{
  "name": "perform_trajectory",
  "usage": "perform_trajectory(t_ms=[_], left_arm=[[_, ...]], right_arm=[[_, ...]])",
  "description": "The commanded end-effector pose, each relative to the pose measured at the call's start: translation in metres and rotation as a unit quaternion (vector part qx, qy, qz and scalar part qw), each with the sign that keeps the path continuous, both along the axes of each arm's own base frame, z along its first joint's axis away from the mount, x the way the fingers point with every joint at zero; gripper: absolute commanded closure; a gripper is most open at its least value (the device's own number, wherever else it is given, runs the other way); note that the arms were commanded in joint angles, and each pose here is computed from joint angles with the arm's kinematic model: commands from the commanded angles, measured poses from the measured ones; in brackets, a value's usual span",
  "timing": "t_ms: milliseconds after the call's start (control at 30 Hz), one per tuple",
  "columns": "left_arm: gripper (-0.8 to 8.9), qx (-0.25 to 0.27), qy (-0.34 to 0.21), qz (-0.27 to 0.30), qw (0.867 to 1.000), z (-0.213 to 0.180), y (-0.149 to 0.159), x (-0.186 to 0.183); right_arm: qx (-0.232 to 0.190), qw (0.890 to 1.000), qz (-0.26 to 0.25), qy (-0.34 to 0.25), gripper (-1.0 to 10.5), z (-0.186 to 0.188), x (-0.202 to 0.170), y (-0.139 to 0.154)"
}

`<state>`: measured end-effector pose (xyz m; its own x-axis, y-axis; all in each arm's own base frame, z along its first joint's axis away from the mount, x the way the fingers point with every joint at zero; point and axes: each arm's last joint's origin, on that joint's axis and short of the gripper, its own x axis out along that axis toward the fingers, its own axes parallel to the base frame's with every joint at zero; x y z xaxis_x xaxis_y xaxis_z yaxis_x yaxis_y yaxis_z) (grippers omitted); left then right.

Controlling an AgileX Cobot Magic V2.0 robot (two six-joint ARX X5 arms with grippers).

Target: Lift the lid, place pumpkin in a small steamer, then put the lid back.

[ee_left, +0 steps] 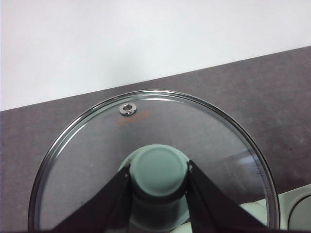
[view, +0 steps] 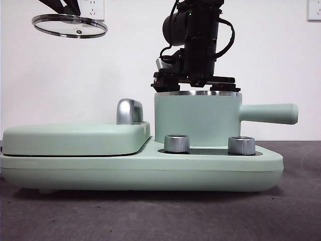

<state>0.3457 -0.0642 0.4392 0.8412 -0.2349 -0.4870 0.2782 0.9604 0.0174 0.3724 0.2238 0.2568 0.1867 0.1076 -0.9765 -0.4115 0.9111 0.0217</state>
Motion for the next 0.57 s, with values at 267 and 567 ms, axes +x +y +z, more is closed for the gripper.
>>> perform_trajectory(t_ms=[267,567], left_arm=[[7.96,-0.007,-0.032,-0.001,0.999,0.013,0.001,-0.003],[7.96,-0.008,-0.031,0.0,0.999,0.013,0.001,-0.003]], right_arm=[[0.005,1.0,0.003,-0.006,4.0,0.02,0.001,0.006],[0.02,1.0,-0.013,-0.018,4.0,0.061,-0.008,0.001]])
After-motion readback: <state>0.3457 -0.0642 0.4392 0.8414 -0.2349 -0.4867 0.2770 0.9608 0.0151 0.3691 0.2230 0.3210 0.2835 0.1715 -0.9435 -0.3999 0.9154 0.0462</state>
